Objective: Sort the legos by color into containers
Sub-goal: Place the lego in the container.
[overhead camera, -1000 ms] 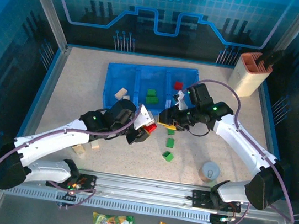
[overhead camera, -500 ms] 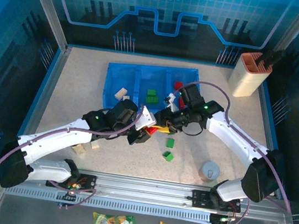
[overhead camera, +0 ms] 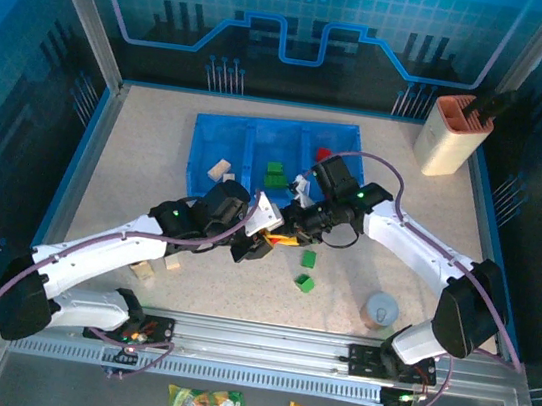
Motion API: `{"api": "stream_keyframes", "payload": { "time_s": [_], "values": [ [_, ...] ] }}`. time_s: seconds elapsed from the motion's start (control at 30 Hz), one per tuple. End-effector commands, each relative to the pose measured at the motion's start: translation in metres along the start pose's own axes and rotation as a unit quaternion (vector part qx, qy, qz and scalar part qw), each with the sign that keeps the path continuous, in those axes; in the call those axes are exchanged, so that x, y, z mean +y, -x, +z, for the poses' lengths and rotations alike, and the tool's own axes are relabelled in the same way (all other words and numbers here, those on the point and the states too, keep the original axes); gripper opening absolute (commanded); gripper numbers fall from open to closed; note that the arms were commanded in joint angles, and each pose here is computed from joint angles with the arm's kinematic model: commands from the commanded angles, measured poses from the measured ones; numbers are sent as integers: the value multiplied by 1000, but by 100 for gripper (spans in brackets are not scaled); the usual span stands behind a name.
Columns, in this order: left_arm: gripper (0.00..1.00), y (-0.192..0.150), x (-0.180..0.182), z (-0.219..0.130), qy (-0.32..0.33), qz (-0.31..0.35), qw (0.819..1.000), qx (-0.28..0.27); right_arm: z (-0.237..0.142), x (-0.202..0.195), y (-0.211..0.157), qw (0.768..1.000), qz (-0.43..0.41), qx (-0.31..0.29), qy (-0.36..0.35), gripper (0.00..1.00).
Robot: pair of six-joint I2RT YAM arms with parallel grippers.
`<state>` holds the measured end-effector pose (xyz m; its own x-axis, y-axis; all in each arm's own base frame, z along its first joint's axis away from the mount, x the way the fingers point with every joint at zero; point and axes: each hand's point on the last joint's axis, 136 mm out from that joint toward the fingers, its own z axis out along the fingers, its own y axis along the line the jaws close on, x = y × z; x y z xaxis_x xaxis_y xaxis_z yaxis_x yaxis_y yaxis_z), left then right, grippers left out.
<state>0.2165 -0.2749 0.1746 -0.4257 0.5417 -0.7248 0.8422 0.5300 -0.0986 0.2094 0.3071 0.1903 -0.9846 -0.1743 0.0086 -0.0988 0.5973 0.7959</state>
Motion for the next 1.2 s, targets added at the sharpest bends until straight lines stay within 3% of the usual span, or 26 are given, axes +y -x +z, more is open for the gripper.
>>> {"api": "stream_keyframes", "payload": {
  "time_s": [0.0, 0.23, 0.5, 0.8, 1.17],
  "values": [
    [39, 9, -5, -8, -6, 14, 1000, -17, 2, -1, 0, 1000, 1, -2, -5, 34],
    [53, 7, -2, -10, 5, 1, 1000, -14, -5, -13, 11, 999, 7, -29, -33, 30],
    [58, 4, 5, -16, 26, -34, 999, -17, -30, -45, 38, 990, 14, -88, -112, 27],
    [60, -16, 32, -16, 93, -121, 988, 11, -72, -84, 89, 953, 14, -170, -251, 27],
    [61, -47, 70, -16, 153, -252, 955, 34, -110, -127, 159, 901, 3, -232, -366, 27]
  ]
}}
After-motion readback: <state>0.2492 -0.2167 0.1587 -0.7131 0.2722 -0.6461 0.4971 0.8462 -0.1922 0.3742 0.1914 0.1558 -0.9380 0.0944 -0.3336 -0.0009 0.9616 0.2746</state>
